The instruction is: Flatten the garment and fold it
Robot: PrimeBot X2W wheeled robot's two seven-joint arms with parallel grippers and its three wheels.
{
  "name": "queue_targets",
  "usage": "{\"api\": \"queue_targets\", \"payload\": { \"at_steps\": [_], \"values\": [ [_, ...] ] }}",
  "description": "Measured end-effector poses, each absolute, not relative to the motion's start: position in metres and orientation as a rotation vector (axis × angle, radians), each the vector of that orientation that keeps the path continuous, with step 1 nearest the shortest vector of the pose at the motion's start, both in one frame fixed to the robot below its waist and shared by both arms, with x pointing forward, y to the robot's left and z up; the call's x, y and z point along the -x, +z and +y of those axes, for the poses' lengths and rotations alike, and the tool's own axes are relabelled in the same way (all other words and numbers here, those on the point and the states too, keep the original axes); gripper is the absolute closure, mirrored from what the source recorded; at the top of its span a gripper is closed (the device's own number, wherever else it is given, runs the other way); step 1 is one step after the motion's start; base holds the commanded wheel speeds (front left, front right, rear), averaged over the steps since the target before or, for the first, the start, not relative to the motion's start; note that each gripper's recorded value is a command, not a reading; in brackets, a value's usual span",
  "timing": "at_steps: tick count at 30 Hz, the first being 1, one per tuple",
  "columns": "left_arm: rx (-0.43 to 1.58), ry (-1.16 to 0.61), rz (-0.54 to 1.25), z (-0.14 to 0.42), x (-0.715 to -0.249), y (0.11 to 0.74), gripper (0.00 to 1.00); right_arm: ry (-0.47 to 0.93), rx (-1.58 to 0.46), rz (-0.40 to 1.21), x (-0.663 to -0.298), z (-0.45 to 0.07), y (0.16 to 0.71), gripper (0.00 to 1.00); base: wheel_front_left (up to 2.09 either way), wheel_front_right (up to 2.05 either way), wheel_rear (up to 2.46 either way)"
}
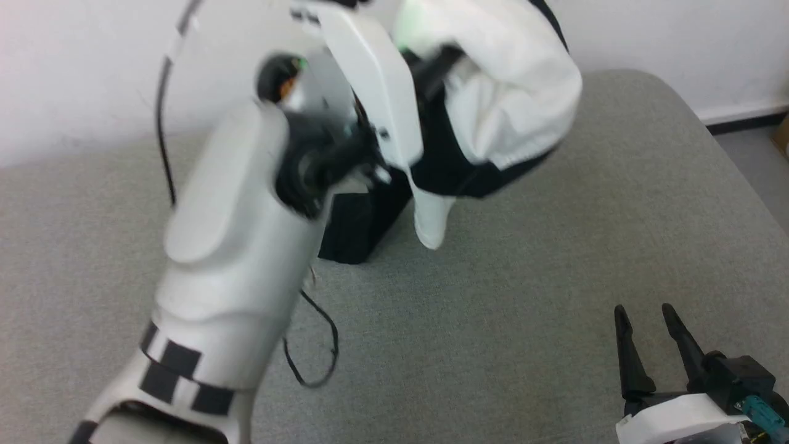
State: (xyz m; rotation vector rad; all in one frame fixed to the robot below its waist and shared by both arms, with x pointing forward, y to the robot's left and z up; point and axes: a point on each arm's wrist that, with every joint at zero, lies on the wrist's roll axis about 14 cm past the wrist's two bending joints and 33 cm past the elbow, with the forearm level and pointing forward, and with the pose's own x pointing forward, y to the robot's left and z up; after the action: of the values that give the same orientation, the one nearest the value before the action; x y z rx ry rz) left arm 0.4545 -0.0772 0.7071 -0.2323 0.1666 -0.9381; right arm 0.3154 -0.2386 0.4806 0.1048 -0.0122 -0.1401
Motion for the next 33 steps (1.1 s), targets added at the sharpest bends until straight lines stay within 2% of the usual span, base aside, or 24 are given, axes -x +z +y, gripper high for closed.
{"api": "queue_targets", "payload": {
  "at_steps": [4, 8, 17, 21, 22, 23, 27, 33],
  "values": [
    [0.275, -0.966, 0.226, -0.097, -0.448, 0.658, 1.0, -0.152, -0.105, 0.01, -0.317, -0.242, 0.474, 0.0, 0.0, 0.0, 0.0],
    [0.279, -0.886, 0.354, -0.097, -0.45, 0.585, 1.0, -0.152, -0.106, 0.019, -0.325, -0.242, 0.472, 0.0, 0.0, 0.0, 0.0],
    [0.016, -0.67, 0.635, -0.053, -0.458, 0.44, 1.0, -0.131, -0.101, 0.052, -0.343, -0.237, 0.462, 0.0, 0.0, 0.0, 0.0],
    [0.005, -0.639, 0.693, -0.045, -0.455, 0.413, 1.0, -0.13, -0.098, 0.07, -0.348, -0.237, 0.457, 0.0, 0.0, 0.0, 0.0],
    [0.022, -0.634, 0.685, -0.045, -0.456, 0.413, 0.61, -0.127, -0.098, 0.072, -0.349, -0.236, 0.456, 0.0, 0.0, 0.0, 0.0],
    [0.03, -0.632, 0.68, -0.045, -0.456, 0.413, 0.0, -0.123, -0.099, 0.074, -0.351, -0.235, 0.455, 0.0, 0.0, 0.0, 0.0],
    [0.071, -0.627, 0.616, -0.043, -0.463, 0.428, 0.0, -0.113, -0.095, 0.075, -0.355, -0.232, 0.454, 0.0, 0.0, 0.0, 0.0],
    [0.143, -0.676, 0.433, -0.055, -0.464, 0.487, 0.0, -0.08, -0.099, 0.058, -0.355, -0.222, 0.46, 0.0, 0.0, 0.0, 0.0]
  ]
}}
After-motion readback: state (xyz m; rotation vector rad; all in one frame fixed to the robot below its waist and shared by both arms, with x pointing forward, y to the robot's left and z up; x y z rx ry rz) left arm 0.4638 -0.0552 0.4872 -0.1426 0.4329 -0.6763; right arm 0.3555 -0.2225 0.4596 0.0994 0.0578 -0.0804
